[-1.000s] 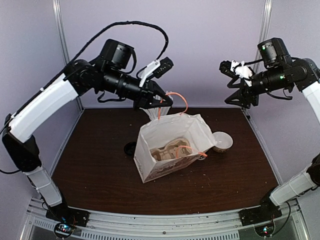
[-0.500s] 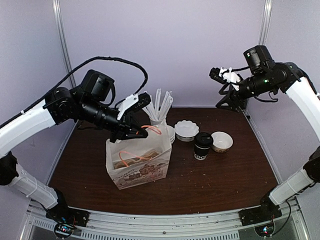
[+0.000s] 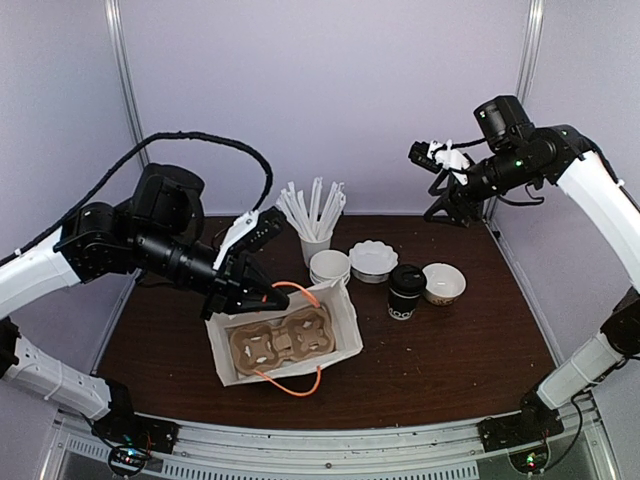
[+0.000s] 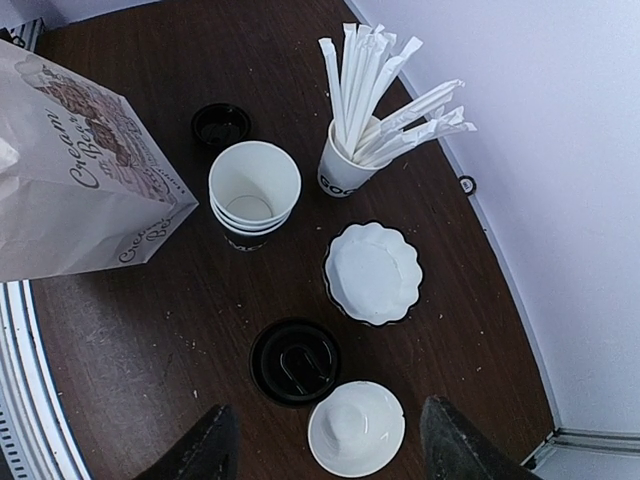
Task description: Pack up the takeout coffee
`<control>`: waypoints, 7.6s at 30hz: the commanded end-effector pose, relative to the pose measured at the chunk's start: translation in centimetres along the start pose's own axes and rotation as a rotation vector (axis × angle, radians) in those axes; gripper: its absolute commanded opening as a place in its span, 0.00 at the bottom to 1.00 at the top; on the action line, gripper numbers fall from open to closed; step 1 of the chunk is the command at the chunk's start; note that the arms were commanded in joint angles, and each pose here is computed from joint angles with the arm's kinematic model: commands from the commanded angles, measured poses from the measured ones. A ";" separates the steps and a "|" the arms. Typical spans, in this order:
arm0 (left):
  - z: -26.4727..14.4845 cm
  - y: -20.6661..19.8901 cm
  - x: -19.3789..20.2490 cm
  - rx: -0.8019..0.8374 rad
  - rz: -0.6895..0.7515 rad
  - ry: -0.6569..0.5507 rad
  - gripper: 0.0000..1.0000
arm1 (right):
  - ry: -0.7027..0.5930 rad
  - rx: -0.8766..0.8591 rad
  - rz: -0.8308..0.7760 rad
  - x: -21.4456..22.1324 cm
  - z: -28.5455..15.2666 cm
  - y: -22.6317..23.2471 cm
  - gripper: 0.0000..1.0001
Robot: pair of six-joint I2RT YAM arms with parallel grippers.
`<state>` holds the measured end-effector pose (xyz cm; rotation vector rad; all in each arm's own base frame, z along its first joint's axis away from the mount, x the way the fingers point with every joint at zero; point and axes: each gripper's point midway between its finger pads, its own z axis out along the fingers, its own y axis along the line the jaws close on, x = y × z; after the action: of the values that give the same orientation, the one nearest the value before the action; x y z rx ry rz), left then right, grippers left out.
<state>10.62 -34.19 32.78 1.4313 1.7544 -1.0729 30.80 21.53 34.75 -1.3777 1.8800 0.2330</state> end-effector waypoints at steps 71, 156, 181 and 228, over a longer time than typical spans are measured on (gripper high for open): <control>-9.4 14.9 2.5 -0.803 -0.158 0.091 0.91 | 0.340 -0.181 0.102 8.0 9.6 2.0 0.76; -10.1 14.7 2.8 -0.820 -0.148 0.086 0.91 | 0.634 -0.245 0.045 13.3 14.4 2.8 0.73; -8.0 16.0 2.7 -0.703 -0.223 0.216 0.77 | 0.274 -0.088 -0.019 3.0 1.4 3.6 0.72; 0.4 8.1 -10.8 0.100 -0.215 -0.074 0.00 | -0.329 -0.312 -0.279 -10.5 -11.3 12.8 0.72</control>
<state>22.02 -38.26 36.58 1.2340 1.9968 -1.2231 16.67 29.02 46.52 -1.6362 1.4079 0.6028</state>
